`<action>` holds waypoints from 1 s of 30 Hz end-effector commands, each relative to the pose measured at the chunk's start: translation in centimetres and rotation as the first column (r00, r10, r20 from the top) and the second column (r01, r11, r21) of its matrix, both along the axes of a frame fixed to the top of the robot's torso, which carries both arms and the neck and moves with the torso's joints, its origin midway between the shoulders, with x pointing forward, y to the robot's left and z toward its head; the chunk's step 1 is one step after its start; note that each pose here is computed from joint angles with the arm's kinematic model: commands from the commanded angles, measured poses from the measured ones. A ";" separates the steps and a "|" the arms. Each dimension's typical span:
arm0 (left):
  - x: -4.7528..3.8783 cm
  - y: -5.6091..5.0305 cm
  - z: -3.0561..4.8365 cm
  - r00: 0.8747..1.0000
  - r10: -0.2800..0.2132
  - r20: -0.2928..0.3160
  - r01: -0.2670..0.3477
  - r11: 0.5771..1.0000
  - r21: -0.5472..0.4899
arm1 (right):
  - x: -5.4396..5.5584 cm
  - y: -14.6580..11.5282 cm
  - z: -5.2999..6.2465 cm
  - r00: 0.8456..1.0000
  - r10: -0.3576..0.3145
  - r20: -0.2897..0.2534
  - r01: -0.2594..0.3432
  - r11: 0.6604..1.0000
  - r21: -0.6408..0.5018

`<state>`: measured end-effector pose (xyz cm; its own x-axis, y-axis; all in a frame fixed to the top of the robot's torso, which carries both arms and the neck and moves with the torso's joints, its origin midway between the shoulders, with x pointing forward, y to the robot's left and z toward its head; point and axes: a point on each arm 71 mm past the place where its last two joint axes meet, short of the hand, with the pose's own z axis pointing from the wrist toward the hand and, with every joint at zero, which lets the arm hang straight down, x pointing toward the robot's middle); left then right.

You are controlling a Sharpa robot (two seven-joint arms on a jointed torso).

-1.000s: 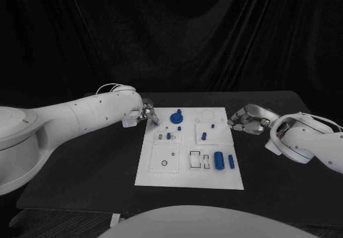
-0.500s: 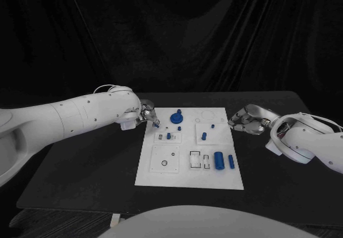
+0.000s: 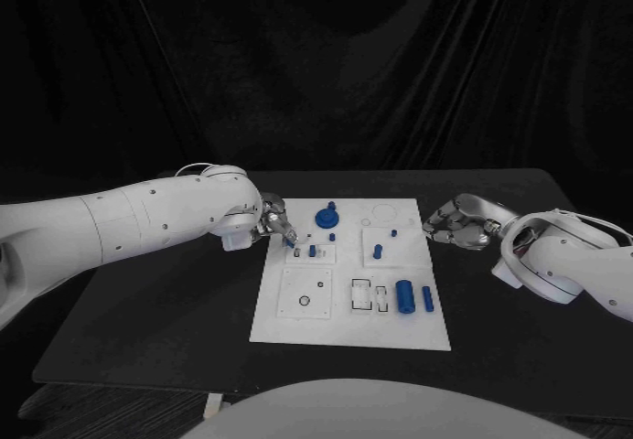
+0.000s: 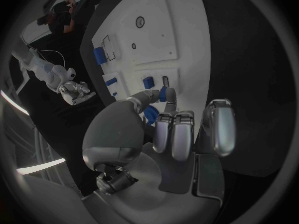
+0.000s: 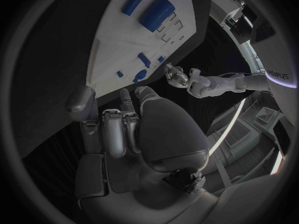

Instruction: Assemble the parts on the task board

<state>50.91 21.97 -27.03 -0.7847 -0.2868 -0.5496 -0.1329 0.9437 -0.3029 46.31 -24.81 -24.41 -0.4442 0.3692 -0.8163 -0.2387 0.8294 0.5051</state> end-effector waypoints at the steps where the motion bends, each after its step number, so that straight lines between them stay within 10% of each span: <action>1: -0.32 -0.3 -0.16 1.000 0.029 -0.008 -0.029 1.000 -0.002 | -0.1 0.0 -0.2 1.000 -0.009 -0.008 0.009 1.000 -0.010; 30: -0.65 -0.7 -1.34 0.999 0.044 0.002 -0.044 0.999 -0.019 | -0.1 -0.2 -0.2 1.000 -0.013 -0.006 0.013 1.000 -0.010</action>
<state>50.24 21.49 -28.36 -0.7750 -0.3185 -0.5458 -0.1732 0.9377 -0.3013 46.23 -24.89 -24.51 -0.4455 0.3696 -0.8154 -0.2356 0.8303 0.5051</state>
